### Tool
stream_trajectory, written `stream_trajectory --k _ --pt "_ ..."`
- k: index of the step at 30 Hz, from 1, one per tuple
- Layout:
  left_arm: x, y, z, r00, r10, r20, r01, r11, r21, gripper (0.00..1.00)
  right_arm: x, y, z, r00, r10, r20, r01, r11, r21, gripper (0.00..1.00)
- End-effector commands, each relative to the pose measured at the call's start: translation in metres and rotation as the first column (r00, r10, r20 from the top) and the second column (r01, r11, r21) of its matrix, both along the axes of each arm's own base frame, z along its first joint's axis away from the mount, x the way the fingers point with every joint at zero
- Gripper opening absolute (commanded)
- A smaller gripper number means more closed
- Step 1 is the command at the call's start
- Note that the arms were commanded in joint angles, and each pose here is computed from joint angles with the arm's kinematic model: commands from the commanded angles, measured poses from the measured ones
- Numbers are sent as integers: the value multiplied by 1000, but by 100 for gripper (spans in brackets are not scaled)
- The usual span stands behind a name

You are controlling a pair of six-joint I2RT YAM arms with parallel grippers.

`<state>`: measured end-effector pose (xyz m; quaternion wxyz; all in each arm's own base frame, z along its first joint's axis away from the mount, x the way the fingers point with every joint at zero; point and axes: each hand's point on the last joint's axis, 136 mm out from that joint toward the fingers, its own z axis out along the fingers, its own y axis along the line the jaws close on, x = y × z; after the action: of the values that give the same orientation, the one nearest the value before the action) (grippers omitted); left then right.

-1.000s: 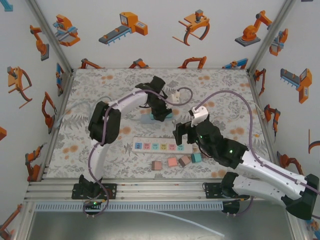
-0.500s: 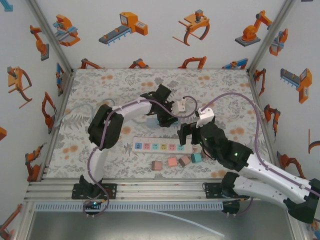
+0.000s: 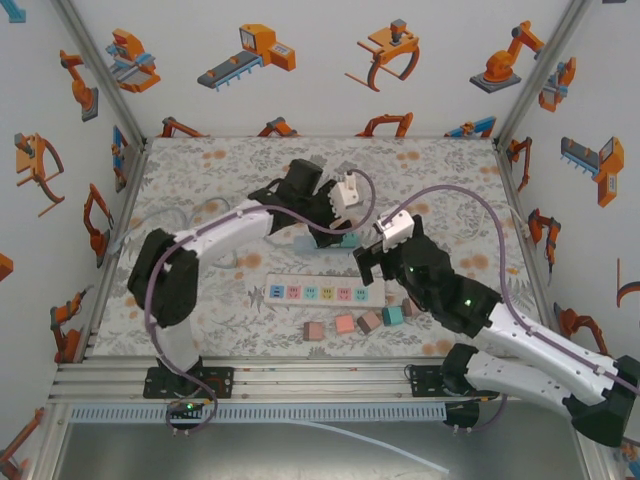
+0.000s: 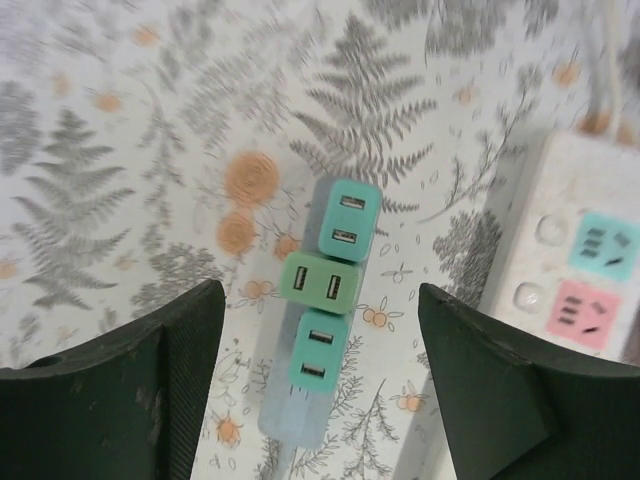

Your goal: Pull the plug off the socket

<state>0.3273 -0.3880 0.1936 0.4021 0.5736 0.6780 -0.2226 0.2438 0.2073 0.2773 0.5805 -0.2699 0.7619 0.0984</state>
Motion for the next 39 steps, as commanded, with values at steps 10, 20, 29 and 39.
stream_trajectory --k 10,20,29,39 --pt "48 104 70 683 591 -429 -719 646 -256 75 64 30 2 935 345 86 -305 902 -306 96" --pt "52 137 4 488 714 -502 -840 540 -48 75 65 67 -70 688 720 -91 -695 617 -370 86" --pt "56 102 -29 458 595 -661 -798 602 -11 69 86 68 -124 608 762 -223 -784 532 -319 78" --pt "52 93 -72 416 592 -690 -757 646 98 58 91 74 -164 551 777 -305 -833 489 -261 57"
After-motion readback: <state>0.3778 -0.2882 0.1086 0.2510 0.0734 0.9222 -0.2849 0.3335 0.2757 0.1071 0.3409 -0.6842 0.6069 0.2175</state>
